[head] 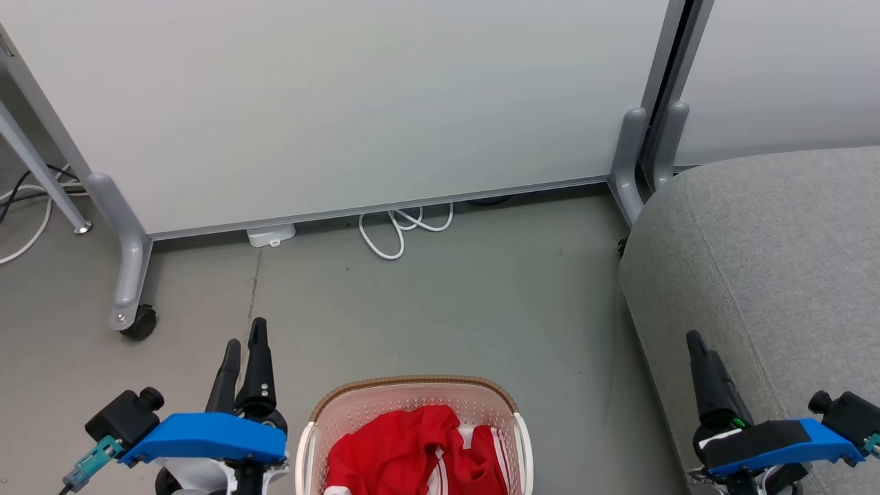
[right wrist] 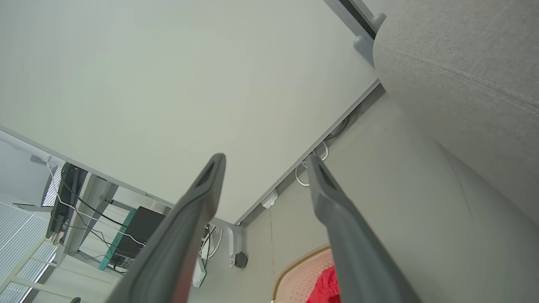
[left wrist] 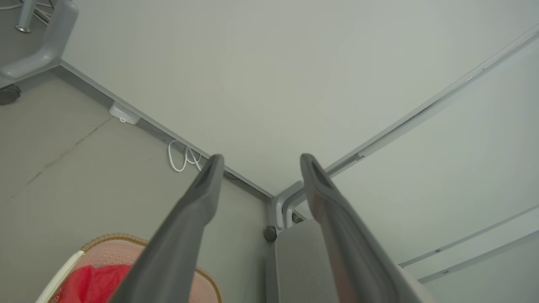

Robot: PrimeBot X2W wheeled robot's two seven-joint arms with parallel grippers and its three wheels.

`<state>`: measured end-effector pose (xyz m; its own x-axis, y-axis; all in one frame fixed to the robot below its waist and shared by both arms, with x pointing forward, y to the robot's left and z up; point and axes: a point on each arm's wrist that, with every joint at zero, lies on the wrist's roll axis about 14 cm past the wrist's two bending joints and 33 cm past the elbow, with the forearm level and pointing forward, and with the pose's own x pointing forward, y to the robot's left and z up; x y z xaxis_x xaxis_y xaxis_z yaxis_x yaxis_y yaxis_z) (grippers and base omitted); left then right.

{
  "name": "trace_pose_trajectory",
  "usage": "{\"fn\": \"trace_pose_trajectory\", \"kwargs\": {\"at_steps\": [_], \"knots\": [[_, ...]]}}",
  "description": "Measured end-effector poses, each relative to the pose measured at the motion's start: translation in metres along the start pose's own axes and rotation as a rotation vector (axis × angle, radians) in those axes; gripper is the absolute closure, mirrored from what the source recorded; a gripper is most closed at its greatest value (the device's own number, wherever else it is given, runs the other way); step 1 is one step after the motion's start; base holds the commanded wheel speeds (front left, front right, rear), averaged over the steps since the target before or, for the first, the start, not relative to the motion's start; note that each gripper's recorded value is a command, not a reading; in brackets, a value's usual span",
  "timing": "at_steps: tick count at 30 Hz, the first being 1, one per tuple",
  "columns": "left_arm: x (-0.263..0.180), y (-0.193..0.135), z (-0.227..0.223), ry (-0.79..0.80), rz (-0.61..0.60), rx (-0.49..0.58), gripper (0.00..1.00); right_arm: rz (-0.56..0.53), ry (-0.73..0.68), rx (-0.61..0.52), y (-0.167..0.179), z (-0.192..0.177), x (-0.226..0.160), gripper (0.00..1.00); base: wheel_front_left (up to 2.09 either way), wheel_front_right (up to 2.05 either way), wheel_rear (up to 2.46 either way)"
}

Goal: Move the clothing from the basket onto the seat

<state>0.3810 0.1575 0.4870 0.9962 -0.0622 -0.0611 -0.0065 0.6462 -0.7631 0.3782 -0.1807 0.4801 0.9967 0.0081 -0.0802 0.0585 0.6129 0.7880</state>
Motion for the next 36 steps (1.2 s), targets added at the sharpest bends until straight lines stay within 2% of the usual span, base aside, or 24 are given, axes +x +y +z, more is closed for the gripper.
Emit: {"fn": "trace_pose_trajectory", "kwargs": {"at_steps": [14,36], "knots": [[-0.001,-0.011,-0.002,-0.008,-0.051,0.211,0.00,0.035,-0.004,-0.199,0.009,-0.001,0.001,0.00,0.00,0.00,0.00],[-0.002,-0.027,-0.008,-0.018,-0.123,0.416,0.00,0.056,-0.014,-0.414,0.012,0.000,0.001,0.00,0.00,0.00,0.00]]}}
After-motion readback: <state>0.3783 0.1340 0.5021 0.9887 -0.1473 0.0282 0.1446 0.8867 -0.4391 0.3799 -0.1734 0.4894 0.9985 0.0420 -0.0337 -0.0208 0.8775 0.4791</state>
